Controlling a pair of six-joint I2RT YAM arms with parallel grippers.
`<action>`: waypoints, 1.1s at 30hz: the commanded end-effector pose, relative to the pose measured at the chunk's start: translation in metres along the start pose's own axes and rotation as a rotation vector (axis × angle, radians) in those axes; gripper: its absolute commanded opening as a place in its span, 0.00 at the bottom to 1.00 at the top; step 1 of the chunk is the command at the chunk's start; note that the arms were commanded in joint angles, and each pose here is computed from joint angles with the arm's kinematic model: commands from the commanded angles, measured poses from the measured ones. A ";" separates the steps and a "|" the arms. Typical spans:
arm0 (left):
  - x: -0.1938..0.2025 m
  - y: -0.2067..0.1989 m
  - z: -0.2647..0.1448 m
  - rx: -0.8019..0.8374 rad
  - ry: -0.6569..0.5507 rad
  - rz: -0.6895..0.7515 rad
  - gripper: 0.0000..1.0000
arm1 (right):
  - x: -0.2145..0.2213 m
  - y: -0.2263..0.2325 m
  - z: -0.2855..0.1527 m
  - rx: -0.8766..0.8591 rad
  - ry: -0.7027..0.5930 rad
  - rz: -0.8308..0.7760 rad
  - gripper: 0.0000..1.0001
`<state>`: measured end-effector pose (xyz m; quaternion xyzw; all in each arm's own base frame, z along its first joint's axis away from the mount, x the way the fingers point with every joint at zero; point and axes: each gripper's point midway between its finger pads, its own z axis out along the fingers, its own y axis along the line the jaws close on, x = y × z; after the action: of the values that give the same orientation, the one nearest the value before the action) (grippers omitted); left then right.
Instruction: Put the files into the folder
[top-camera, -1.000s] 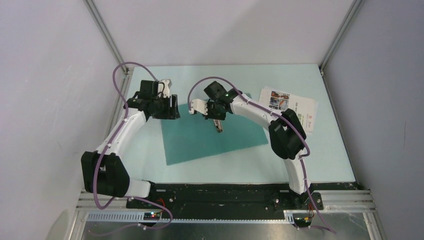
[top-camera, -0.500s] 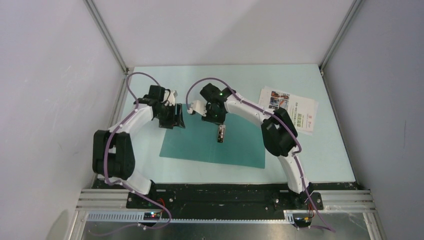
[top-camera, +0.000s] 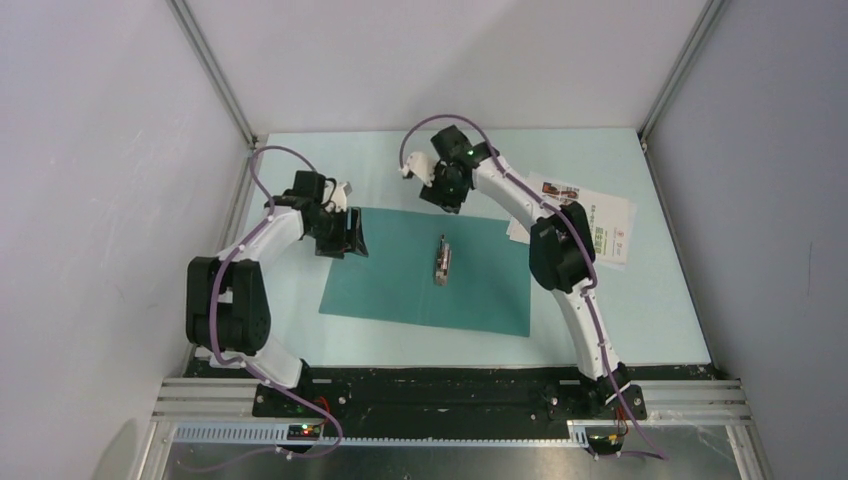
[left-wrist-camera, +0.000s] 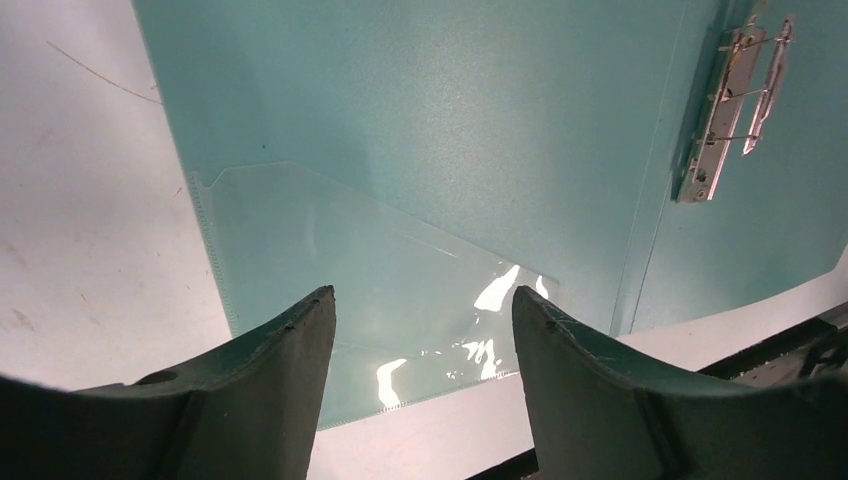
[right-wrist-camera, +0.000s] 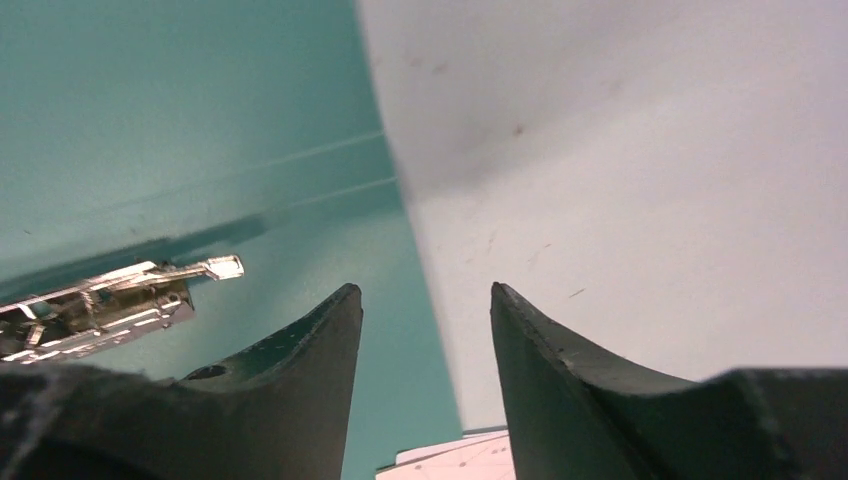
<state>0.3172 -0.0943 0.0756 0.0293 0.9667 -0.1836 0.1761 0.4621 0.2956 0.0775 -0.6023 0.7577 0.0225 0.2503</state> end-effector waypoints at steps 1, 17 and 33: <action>-0.030 -0.016 -0.028 0.051 -0.113 0.091 0.70 | -0.048 -0.033 -0.064 0.036 -0.223 0.191 0.59; -0.154 -0.131 -0.046 0.298 -0.289 0.204 0.74 | 0.229 -0.108 -0.175 0.164 -0.169 1.205 0.82; -0.167 -0.271 0.074 0.569 -0.107 0.155 0.85 | 0.370 -0.122 -0.153 0.247 -0.004 1.407 0.81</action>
<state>0.4599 -0.3425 0.1492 0.1551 0.8785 -0.3896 0.2290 0.4642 -0.1004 0.0988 0.0463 0.9612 0.1178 0.2450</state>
